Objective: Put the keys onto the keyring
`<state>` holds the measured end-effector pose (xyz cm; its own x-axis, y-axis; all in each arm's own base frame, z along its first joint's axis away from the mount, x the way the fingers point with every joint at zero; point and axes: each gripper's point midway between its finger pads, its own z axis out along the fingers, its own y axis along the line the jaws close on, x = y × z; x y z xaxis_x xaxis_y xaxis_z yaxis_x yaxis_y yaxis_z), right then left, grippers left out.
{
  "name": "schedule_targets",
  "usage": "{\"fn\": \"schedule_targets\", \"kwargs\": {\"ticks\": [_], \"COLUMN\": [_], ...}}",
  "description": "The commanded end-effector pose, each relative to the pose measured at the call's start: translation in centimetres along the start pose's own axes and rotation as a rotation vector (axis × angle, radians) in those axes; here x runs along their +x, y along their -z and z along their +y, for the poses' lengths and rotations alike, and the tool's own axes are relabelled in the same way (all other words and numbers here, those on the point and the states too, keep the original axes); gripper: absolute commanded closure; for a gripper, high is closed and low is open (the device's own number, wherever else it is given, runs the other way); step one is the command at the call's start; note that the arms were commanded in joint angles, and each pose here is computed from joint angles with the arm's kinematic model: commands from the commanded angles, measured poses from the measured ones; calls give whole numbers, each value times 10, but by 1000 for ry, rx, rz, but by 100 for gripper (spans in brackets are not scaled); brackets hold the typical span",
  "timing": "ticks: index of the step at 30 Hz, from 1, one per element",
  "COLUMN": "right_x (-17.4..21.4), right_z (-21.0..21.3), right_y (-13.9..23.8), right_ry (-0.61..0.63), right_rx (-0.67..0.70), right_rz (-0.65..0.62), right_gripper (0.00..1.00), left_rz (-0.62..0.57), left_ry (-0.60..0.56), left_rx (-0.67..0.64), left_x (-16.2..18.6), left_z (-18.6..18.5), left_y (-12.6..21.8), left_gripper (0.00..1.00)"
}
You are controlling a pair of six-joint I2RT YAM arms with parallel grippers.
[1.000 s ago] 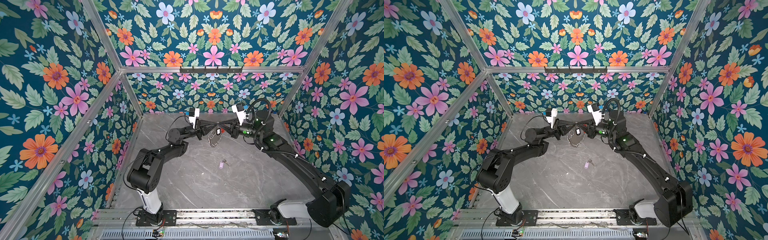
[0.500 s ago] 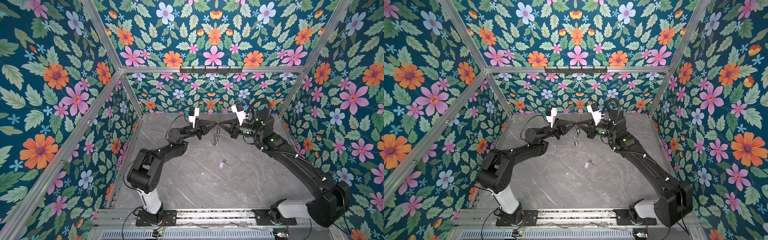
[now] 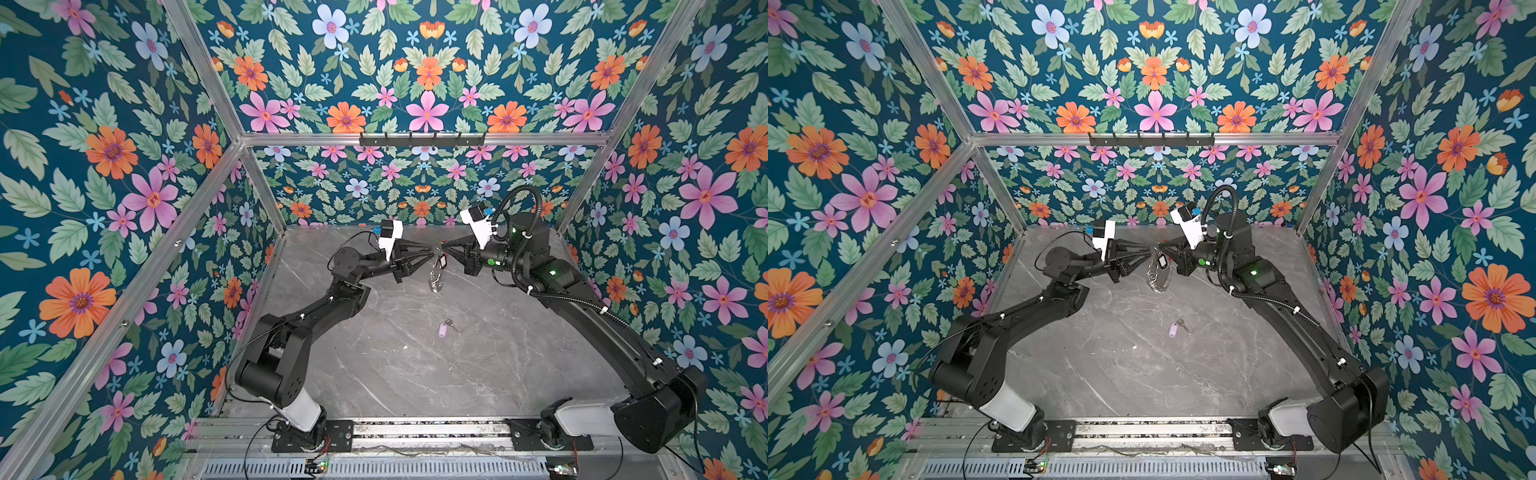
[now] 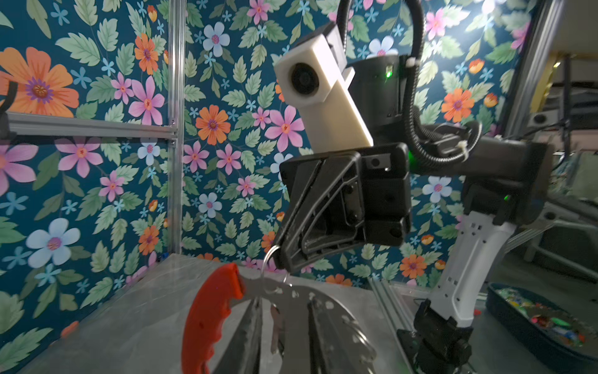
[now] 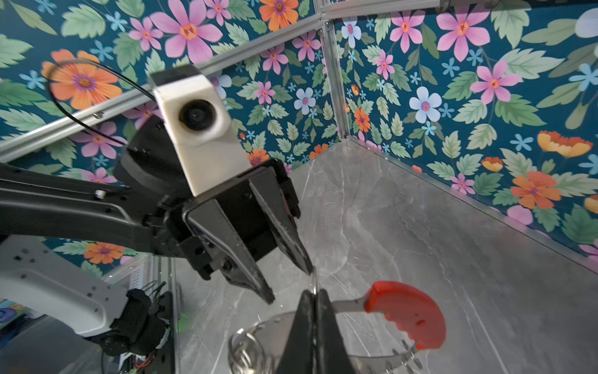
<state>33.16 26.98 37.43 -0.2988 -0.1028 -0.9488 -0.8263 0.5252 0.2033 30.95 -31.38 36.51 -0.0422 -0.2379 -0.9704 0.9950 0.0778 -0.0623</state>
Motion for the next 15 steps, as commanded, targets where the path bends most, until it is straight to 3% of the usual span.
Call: {"fn": "schedule_targets", "kwargs": {"ticks": [1,7,15], "right_x": [15,30,38], "right_z": [-9,-2,9], "right_y": [2,-1,-5], "right_ry": [114,179,219], "right_rx": [57,44,22], "right_rz": [92,190,226], "right_gripper": [100,100,100], "left_rz": [205,287,276], "left_ry": [-80,-116,-117], "left_rx": [-59,-43,-6], "left_x": [42,46,38], "left_z": [13,15,12], "left_y": [4,3,-2], "left_gripper": [73,76,76]}}
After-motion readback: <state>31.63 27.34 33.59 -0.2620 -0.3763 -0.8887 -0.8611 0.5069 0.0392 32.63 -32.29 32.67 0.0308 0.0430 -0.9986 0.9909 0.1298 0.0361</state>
